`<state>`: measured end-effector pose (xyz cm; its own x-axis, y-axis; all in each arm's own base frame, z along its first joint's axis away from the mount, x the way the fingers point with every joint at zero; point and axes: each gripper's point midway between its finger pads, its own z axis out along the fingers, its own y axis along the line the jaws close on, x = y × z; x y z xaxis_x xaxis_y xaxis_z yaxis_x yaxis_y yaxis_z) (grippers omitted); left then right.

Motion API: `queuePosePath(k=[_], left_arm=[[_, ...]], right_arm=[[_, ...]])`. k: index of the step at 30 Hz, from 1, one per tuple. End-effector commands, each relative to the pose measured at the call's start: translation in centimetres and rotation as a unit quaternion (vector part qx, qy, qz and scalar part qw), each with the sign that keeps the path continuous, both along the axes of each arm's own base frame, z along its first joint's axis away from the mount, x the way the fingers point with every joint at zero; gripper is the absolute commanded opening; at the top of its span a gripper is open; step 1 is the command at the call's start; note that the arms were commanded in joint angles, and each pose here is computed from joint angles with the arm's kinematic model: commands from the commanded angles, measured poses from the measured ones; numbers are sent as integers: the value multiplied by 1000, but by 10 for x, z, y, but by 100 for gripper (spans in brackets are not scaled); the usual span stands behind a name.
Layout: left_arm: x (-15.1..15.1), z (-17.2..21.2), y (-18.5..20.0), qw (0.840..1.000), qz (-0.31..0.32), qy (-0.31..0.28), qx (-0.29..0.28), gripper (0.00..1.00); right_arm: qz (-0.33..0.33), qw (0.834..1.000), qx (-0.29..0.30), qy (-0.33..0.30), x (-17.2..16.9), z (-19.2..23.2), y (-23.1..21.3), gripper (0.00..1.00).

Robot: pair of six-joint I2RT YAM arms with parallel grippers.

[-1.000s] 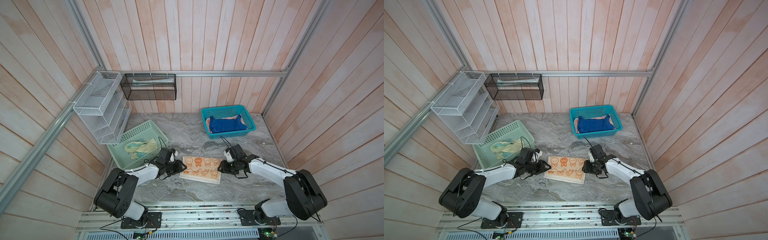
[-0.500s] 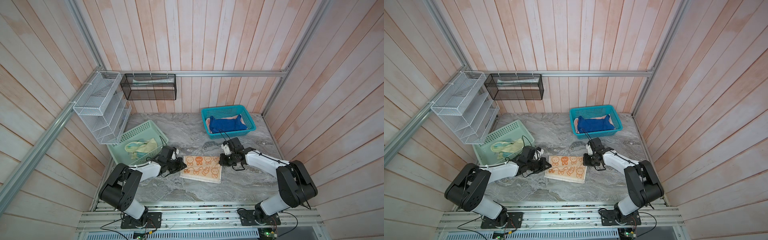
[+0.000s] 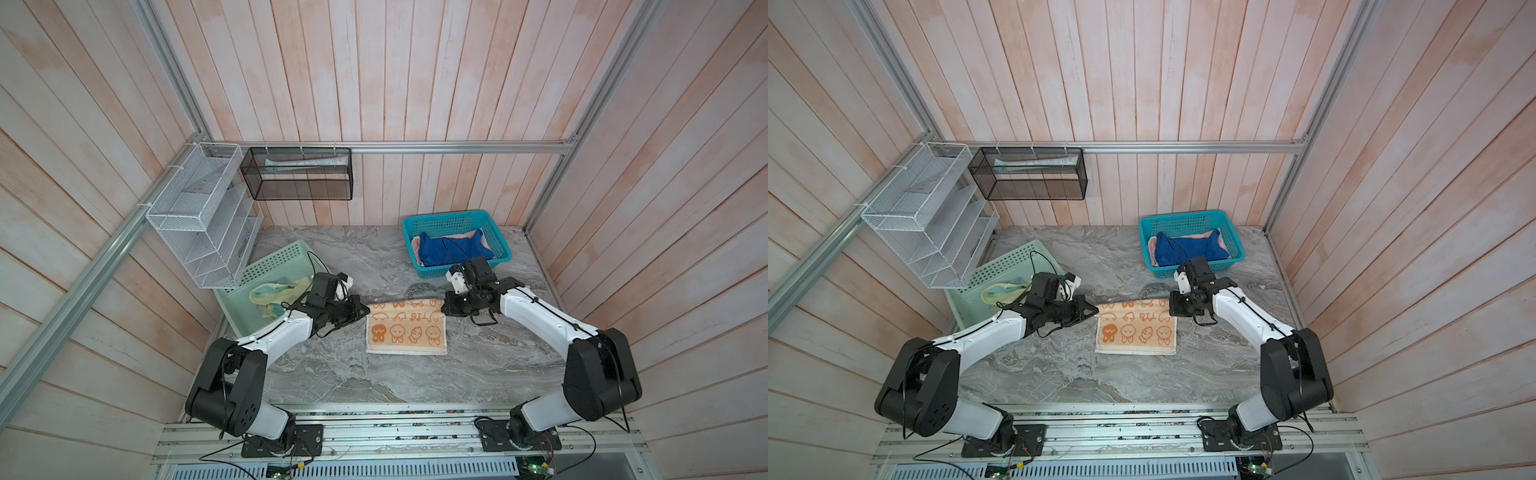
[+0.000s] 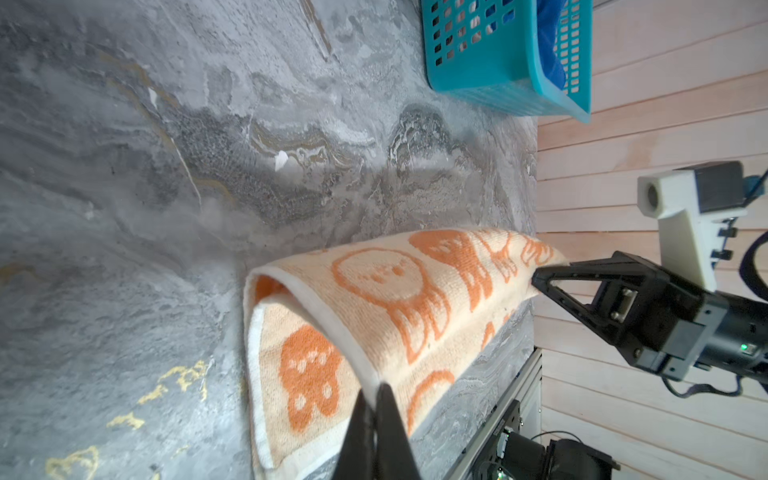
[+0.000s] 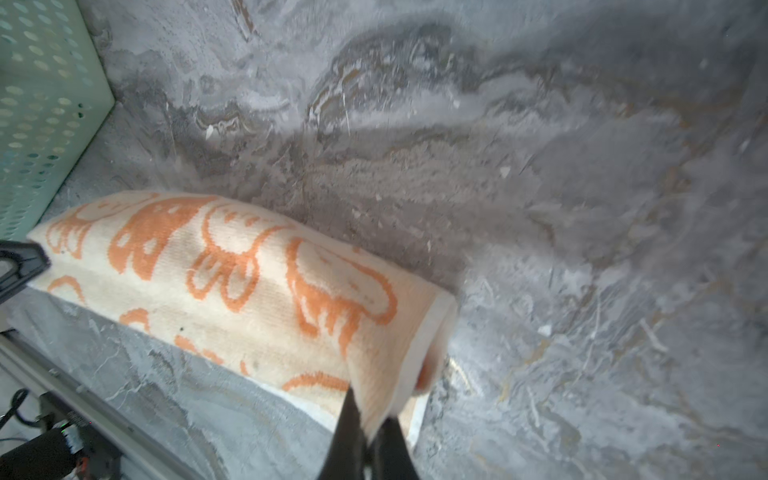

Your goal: Fold and stack the towels

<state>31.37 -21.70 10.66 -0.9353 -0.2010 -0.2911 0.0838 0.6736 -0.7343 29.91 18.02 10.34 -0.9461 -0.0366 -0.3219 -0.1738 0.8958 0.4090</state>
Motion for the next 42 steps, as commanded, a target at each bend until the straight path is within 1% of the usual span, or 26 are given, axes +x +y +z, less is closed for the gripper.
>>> queuePosePath(k=[1,3,4,5,6,8,11,14,17,19,21,24,26,27,32,36,38,39,41,42], left_arm=[[-36,-32,7,998,-16,59,3,0],[-50,-46,8,997,-14,81,-6,0],[-57,-53,9,996,-12,93,-8,0],[-62,-59,9,995,-11,101,-9,0],[-66,-63,9,994,-12,107,-11,0],[-71,-68,10,993,-14,114,-9,0],[-72,-68,10,994,-15,112,-6,0],[-71,-65,11,994,-13,106,-4,0],[-70,-63,10,994,-14,105,-6,0],[-70,-62,8,994,-18,106,-6,0],[-69,-59,7,994,-22,103,-6,0],[-67,-51,7,995,-25,97,-5,0],[-65,-45,6,995,-26,92,-5,0],[-65,-42,5,996,-28,90,-5,0],[-65,-30,4,996,-35,85,-5,0],[-77,-40,6,994,-38,101,0,0],[-87,-52,7,992,-39,118,3,5],[-92,-58,7,991,-40,127,4,10],[-101,-69,10,988,-39,147,12,26],[-105,-72,13,987,-38,155,20,30]], right_arm=[[4,997,21,80,-55,-23,6,2],[-4,994,34,103,-71,-39,6,26],[-10,993,35,110,-77,-45,4,35],[-15,993,35,110,-77,-47,2,42],[-18,993,37,107,-76,-47,1,46],[-23,994,43,99,-67,-42,2,50],[-22,994,45,92,-60,-39,4,51],[-21,994,46,93,-58,-45,6,51],[-19,995,49,87,-52,-49,8,47],[-14,995,52,87,-48,-48,12,41],[-9,994,53,91,-45,-48,15,33],[-3,995,50,89,-42,-45,16,12],[2,995,43,87,-41,-41,15,2],[4,996,38,84,-39,-38,14,0],[12,997,24,76,-33,-20,7,0],[15,996,14,92,-38,-24,-1,0],[17,994,10,109,-46,-34,-3,0],[17,993,11,117,-49,-38,-3,2],[15,991,17,129,-54,-42,-2,28],[14,991,17,129,-55,-42,-2,37]])
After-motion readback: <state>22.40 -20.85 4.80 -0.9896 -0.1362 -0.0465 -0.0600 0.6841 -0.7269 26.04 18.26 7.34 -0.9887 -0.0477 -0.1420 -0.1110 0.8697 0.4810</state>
